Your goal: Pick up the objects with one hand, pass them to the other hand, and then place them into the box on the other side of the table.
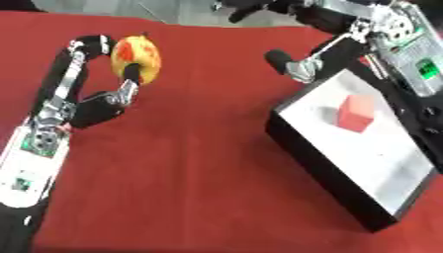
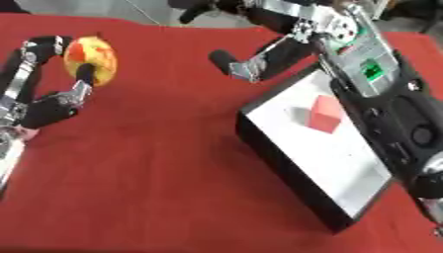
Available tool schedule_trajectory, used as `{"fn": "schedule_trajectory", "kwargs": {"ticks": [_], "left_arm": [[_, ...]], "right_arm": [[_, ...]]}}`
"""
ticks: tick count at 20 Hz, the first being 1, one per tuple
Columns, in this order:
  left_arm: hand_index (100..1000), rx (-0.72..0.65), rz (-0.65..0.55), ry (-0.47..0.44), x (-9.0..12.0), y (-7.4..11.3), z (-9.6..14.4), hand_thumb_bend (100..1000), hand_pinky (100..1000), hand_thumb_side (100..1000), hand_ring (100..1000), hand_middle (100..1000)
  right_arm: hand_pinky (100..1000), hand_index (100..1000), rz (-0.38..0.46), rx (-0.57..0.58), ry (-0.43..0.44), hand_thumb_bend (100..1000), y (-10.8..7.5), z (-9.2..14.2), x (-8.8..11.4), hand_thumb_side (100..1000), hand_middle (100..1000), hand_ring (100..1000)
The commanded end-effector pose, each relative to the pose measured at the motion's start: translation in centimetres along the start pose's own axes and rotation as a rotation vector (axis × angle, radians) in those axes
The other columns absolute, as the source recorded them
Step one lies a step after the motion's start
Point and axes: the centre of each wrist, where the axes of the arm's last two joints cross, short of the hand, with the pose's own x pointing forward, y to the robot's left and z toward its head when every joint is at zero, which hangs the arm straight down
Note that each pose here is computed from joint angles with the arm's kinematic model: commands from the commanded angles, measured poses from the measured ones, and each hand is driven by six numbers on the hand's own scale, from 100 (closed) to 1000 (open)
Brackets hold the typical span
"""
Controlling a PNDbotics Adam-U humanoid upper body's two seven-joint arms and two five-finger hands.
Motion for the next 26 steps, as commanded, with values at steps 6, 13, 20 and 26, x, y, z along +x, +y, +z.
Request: {"fn": "schedule_trajectory", "kwargs": {"ticks": [6,13,20,26], "left_arm": [[545,0.029,-0.032,-0.138,2.3,-0.9,-2.2,100,906,384,712,533],[547,0.052,-0.070,-0.209,3.6,-1.9,-3.3,100,882,343,715,537],[549,0.072,-0.100,-0.268,4.6,-2.6,-3.9,100,862,304,718,542],[548,0.073,-0.098,-0.296,5.0,-3.4,-4.0,100,856,292,717,540]], "right_arm": [[977,926,-0.027,0.038,0.029,100,-0.4,-1.0,-0.4,207,916,834],[981,920,-0.051,0.061,0.085,100,-0.3,-2.0,-0.9,205,920,836],[986,938,-0.009,0.046,0.142,100,-0.4,-2.1,-1.4,145,908,849],[986,950,0.040,0.036,0.178,100,-0.3,-2.0,-1.9,130,898,844]]}}
